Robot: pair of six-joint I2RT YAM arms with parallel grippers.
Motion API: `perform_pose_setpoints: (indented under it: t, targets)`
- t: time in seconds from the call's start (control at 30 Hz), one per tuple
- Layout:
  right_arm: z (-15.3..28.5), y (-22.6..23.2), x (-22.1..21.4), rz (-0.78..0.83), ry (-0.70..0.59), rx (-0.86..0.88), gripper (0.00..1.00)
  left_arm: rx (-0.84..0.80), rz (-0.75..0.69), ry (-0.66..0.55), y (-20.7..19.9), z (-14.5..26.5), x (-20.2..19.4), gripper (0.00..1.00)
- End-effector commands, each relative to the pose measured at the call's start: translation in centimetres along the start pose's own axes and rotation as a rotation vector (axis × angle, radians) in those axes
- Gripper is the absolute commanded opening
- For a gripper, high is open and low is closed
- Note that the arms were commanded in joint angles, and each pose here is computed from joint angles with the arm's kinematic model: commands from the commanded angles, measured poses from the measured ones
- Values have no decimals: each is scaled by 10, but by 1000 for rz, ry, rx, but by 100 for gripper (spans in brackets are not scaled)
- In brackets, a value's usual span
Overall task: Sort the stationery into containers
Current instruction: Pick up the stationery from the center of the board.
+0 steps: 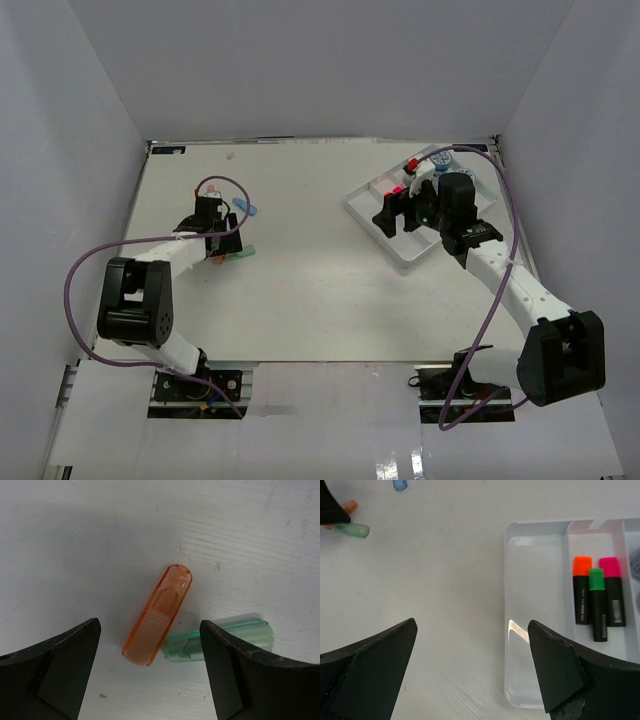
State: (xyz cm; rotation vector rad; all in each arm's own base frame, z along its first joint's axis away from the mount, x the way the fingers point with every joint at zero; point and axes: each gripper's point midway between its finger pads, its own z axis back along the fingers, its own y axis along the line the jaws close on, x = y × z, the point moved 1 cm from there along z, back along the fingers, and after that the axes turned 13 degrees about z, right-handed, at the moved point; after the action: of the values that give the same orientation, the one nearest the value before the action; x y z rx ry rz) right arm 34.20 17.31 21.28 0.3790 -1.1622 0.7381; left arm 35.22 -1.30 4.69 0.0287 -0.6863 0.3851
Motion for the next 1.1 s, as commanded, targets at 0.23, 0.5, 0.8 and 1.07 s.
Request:
perform_pose_setpoints:
  t: [0.23,0.5,0.8,1.07]
  targets:
    - [0,27,-10,-24,-44,106,98,-64,6,73,-13,-19,-2,70]
    - [2,32,-6,-19,-55,123,98,-133,33,83,-24,-11,-3,37]
    - [-3,78,15,-52,-101,231,98,-312,118,52,-55,19,13,24]
    - [-27,151,54,-166,-142,339,98,-667,380,59,-111,97,31,25]
